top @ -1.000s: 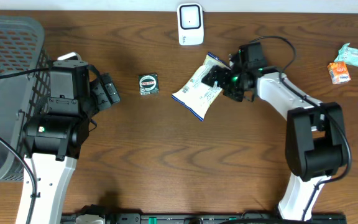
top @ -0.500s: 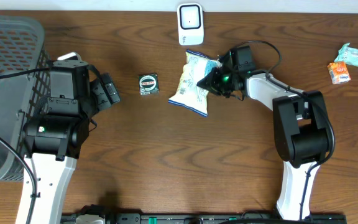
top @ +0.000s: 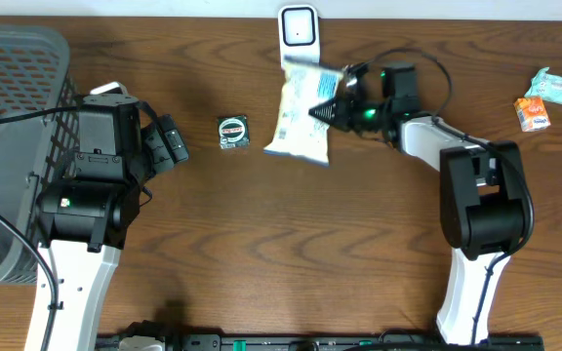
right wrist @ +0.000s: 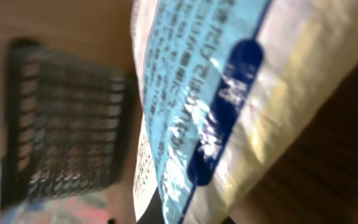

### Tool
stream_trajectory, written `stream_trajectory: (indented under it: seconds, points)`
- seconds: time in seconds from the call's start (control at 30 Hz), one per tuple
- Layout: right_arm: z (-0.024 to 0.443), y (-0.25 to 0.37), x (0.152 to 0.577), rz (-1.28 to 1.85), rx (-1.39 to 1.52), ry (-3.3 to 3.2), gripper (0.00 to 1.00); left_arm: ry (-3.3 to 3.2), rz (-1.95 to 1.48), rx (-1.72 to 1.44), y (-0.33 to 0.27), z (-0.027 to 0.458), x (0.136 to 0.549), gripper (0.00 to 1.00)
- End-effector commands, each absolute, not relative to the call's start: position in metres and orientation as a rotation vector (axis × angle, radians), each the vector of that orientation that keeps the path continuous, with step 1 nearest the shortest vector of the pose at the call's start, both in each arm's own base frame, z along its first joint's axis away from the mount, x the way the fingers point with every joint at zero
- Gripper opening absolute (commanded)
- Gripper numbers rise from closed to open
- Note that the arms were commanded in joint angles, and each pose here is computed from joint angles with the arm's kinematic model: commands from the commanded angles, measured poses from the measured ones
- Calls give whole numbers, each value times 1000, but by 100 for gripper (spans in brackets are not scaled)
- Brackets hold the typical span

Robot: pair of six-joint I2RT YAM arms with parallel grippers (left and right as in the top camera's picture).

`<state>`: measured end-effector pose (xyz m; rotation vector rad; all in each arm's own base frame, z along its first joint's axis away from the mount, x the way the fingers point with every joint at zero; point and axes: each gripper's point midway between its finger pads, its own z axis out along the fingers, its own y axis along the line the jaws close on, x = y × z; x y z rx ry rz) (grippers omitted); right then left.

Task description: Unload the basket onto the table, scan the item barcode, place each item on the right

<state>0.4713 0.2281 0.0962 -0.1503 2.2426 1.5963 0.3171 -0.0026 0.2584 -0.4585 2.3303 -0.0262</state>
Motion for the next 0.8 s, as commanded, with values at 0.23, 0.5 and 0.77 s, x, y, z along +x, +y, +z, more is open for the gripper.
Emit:
stream_trajectory:
  seconds: [0.23, 0.5, 0.77]
  points:
    - [239, 229, 434, 1803, -689, 1776, 1, 2324, -13, -450, 0, 261, 317, 98]
    - [274, 225, 431, 1795, -684, 1683, 1, 2324, -13, -450, 0, 261, 317, 97]
    - [274, 224, 449, 1800, -533, 1699, 1, 2324, -13, -450, 0, 261, 317, 98]
